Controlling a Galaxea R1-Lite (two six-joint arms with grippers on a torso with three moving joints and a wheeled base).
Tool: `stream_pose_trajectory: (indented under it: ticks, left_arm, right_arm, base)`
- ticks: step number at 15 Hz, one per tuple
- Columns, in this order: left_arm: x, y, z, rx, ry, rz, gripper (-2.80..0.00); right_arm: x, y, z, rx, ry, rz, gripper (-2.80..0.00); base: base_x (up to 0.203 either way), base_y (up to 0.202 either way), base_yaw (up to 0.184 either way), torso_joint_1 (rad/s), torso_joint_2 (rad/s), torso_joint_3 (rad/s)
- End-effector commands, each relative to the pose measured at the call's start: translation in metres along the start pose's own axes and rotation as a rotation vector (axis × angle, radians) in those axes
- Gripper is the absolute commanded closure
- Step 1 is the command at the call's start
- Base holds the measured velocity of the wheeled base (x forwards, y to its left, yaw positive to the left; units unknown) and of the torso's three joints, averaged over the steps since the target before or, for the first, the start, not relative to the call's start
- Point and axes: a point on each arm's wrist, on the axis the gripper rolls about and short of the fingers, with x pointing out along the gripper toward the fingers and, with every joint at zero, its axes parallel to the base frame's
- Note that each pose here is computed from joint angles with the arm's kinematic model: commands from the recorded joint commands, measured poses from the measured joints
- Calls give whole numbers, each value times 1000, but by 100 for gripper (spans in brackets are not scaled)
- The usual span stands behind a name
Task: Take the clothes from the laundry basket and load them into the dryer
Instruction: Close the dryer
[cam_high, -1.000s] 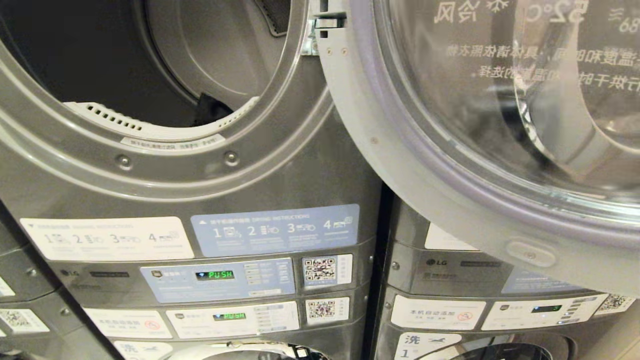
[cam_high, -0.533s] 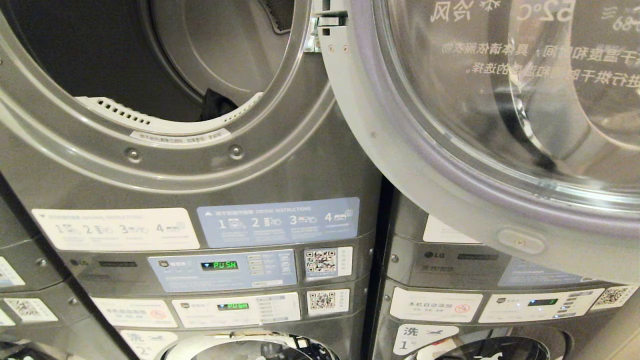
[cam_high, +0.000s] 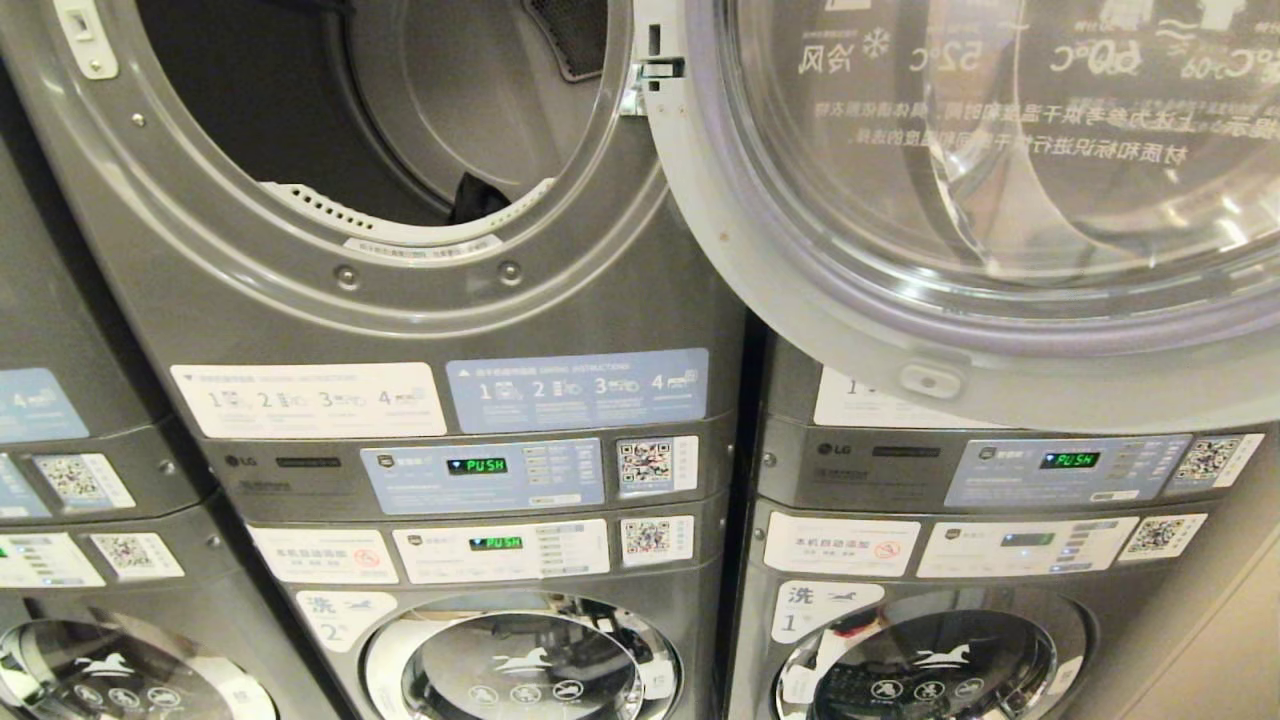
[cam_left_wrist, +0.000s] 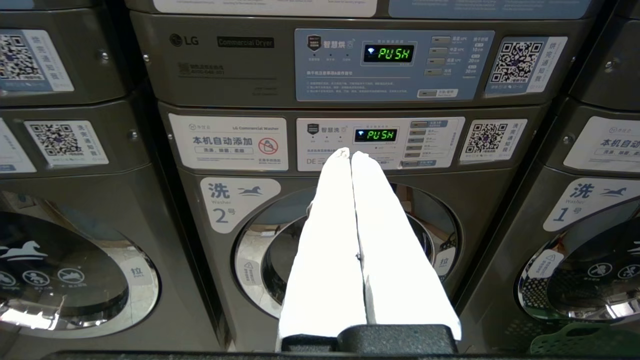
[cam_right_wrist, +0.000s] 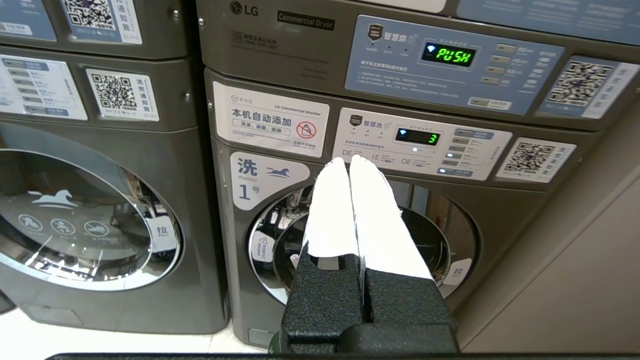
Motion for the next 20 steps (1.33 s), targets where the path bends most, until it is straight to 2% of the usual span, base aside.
stream_pose_trajectory:
  ticks: [1,8,14,16,20]
  left_arm:
    - [0,0,0,-1,-1,-2,0]
    - [0,0,0,-1,-1,1,0]
    - [0,0,0,-2,-2,-1,0]
    - [0,0,0,-2,-2,-1,0]
    - [0,0,0,-2,-1,-1,0]
  right_arm:
    - [0,0,0,-1,2,1,0]
    - [0,0,0,-17,2,0,0]
    - [0,0,0,2,2,0,0]
    - [0,-1,0,16,1,-29,0]
    - [0,-1,0,7,2,-29,0]
  base:
    - [0,0,0,0,0,0]
    - [0,0,0,4,1,0]
    - [0,0,0,0,0,0]
    - [0,0,0,0,0,0]
    - [0,0,0,0,0,0]
